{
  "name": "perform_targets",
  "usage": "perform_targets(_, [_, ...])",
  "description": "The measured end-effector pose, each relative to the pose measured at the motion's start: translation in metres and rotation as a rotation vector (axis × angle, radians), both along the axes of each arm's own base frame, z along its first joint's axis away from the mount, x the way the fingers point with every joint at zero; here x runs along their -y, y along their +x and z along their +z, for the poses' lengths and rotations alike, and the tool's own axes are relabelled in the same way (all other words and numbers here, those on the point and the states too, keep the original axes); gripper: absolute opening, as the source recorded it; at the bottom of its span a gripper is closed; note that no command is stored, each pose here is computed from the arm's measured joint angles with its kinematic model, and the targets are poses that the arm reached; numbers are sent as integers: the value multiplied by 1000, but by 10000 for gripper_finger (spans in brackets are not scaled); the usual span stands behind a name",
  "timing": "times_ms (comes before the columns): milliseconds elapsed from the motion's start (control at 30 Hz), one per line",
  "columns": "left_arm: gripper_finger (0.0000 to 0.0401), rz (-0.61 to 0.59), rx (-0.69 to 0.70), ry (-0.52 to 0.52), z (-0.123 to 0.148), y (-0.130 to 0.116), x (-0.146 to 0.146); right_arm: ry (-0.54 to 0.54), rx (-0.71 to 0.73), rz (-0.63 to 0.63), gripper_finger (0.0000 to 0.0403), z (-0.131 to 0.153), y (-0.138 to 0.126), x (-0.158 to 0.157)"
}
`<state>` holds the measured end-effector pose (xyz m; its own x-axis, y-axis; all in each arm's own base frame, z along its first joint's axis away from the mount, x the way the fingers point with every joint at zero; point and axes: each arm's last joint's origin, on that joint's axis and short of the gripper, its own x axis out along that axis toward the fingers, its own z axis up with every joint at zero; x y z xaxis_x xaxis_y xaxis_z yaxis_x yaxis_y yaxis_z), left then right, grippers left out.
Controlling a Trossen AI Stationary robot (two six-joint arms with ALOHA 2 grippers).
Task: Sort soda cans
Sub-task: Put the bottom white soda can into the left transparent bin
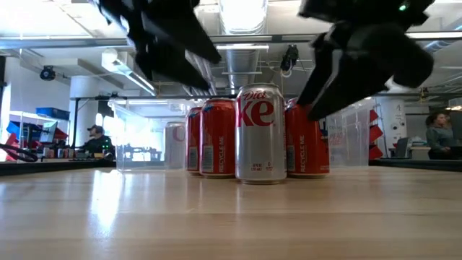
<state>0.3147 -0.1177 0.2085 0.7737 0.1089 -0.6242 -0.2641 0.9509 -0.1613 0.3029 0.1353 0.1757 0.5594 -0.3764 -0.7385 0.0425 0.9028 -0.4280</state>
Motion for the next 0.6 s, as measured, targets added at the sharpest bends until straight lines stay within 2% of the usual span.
perform_targets(167, [327, 37, -18, 15, -20, 8, 6, -61, -74, 23, 298, -14, 18, 4])
perform_targets(367, [327, 50, -73, 47, -34, 9, 6, -55, -50, -8, 287, -11, 40, 8])
perform_targets(600, [327, 64, -104, 64, -35, 4, 5, 3, -81, 112, 281, -9, 59, -1])
